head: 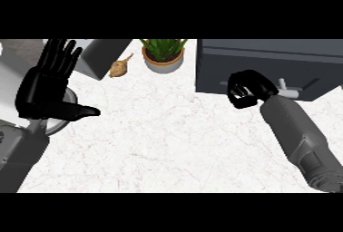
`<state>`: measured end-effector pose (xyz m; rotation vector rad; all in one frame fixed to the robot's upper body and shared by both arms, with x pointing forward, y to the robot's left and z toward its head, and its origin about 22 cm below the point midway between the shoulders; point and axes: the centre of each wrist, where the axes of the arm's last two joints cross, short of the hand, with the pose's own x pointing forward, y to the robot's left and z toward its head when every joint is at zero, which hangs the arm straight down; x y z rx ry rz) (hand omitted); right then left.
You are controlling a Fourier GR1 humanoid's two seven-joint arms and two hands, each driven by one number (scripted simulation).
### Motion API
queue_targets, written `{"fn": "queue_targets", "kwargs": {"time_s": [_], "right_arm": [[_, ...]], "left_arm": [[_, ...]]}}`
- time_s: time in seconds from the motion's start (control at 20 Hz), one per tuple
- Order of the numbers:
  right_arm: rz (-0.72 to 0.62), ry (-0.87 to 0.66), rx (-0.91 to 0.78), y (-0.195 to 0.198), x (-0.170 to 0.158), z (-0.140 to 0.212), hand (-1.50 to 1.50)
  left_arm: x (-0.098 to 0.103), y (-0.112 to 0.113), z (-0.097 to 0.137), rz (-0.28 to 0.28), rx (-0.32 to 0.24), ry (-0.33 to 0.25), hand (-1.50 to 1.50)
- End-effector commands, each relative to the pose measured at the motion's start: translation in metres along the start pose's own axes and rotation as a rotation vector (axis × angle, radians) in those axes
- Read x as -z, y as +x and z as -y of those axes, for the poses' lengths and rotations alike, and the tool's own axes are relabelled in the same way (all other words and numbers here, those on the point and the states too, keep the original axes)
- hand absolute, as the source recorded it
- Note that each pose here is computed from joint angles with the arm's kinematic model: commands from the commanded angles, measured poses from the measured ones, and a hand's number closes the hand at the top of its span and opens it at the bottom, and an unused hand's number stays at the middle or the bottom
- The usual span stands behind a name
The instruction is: Pick up the cup, place it into the drawer and close the drawer
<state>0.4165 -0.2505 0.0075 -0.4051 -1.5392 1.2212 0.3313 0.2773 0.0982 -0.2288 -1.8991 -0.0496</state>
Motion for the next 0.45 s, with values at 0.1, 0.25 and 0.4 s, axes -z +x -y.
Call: {"fn": "queue_targets", "kwargs": {"time_s": [0.1, 0.25, 0.4], "right_arm": [[-0.097, -0.175, 0.008, -0.009, -0.005, 0.072, 1.5], [-0.094, -0.167, 0.017, -0.009, -0.004, 0.061, 1.5], [-0.097, -0.171, 0.019, -0.006, -0.001, 0.064, 1.5]], "left_arm": [[-0.005, -0.009, 0.0, -0.009, -0.013, -0.016, -1.5], [-0.002, -0.014, 0.012, 0.002, -0.024, -0.011, -1.5], [-0.012, -0.021, 0.012, -0.005, -0.025, -0.033, -1.5]]}}
